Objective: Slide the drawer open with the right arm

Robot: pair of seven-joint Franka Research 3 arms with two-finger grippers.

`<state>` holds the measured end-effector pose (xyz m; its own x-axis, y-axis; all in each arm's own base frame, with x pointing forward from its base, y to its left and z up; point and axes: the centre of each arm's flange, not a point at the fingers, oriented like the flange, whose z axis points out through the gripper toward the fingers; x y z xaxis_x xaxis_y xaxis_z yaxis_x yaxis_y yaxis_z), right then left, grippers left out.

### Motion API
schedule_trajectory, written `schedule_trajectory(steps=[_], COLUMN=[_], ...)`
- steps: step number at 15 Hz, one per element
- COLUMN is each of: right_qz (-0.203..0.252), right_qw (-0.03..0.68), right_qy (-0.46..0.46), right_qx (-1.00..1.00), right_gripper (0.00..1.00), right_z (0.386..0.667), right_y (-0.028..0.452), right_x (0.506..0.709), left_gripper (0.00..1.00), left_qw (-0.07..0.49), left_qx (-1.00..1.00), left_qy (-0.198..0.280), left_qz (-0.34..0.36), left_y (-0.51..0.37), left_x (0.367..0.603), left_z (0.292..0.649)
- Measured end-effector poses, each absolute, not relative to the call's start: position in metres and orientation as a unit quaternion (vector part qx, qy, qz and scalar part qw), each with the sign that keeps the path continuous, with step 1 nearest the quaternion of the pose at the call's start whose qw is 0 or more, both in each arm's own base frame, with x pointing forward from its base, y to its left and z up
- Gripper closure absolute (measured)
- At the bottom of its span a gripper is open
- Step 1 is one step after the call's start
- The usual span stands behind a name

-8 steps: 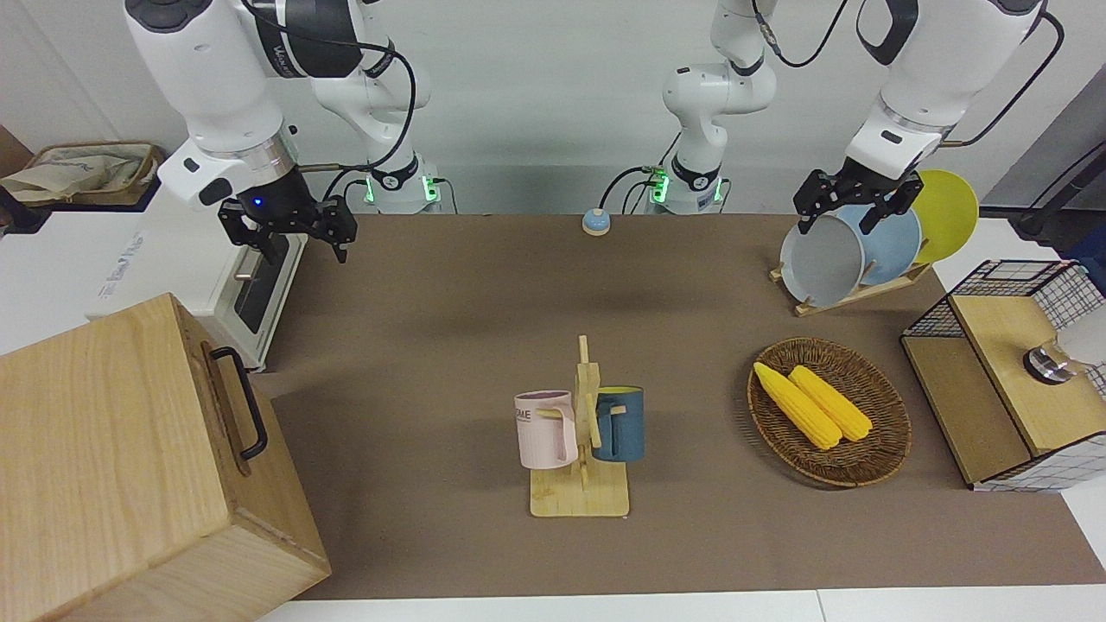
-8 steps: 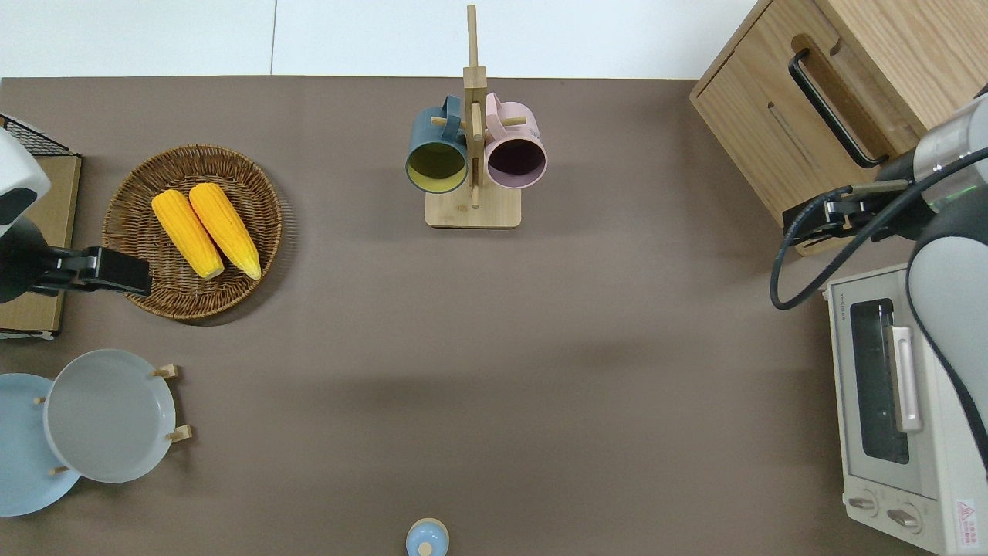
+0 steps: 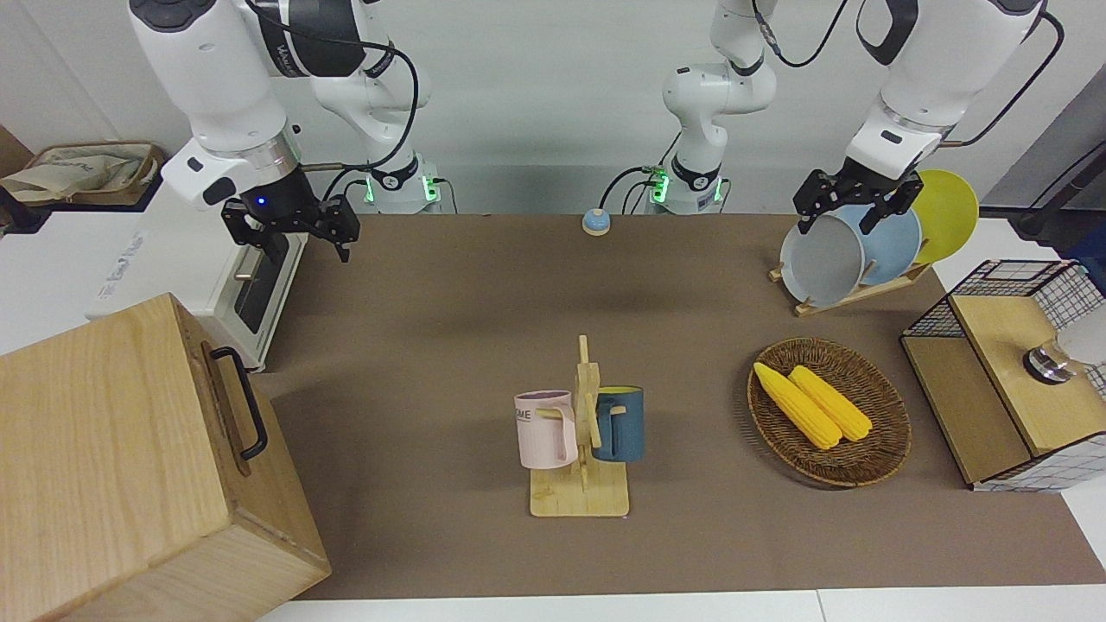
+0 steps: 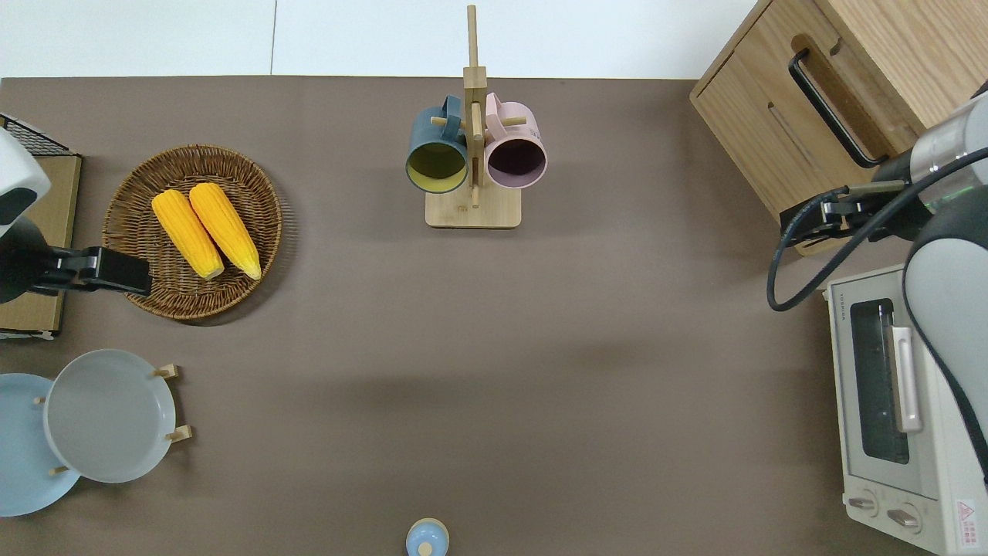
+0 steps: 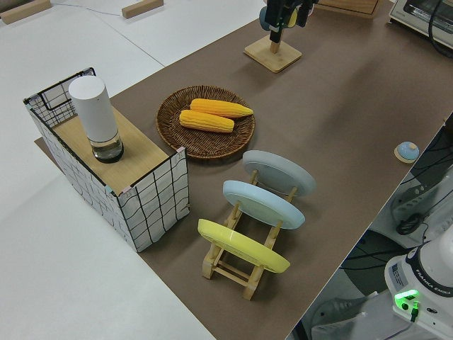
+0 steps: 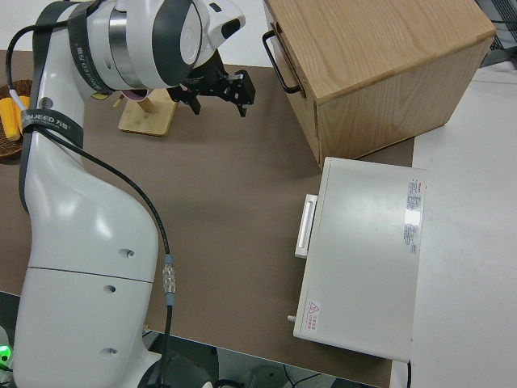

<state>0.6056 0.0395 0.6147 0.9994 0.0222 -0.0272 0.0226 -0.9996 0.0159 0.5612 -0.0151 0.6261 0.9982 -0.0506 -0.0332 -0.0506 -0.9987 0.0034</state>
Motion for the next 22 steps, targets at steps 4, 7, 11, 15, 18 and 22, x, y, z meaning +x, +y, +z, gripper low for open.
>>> schedule_trajectory(steps=[4,7,11,15,18,22], right_qz=[-0.013,-0.013,-0.013,-0.013,-0.013,-0.013], right_qw=[0.008,0.008,0.008,0.009,0.009,0.011], right_qy=[0.014,0.013,0.011,0.01,0.01,-0.003], right_qx=[1.0,1.0,1.0,1.0,1.0,1.0], right_gripper=[0.01,0.01,0.01,0.01,0.01,0.01], right_z=[0.6147,0.6147,0.6147,0.6147,0.6147,0.6148], right_y=[0.0452,0.0443,0.0435,0.0425,0.0425,0.0449], right_x=[0.6052,0.6053,0.6053,0.6054,0.6054,0.6052], left_gripper=[0.0,0.0,0.0,0.0,0.0,0.0], left_qw=[0.001,0.001,0.001,0.001,0.001,0.001], left_qx=[1.0,1.0,1.0,1.0,1.0,1.0], left_qy=[-0.025,-0.025,-0.025,-0.025,-0.025,-0.025], left_qz=[-0.017,-0.017,-0.017,-0.017,-0.017,-0.017], left_y=[-0.0151,-0.0151,-0.0151,-0.0151,-0.0151,-0.0151], left_x=[0.5612,0.5612,0.5612,0.5612,0.5612,0.5612], left_z=[0.6261,0.6261,0.6261,0.6261,0.6261,0.6261])
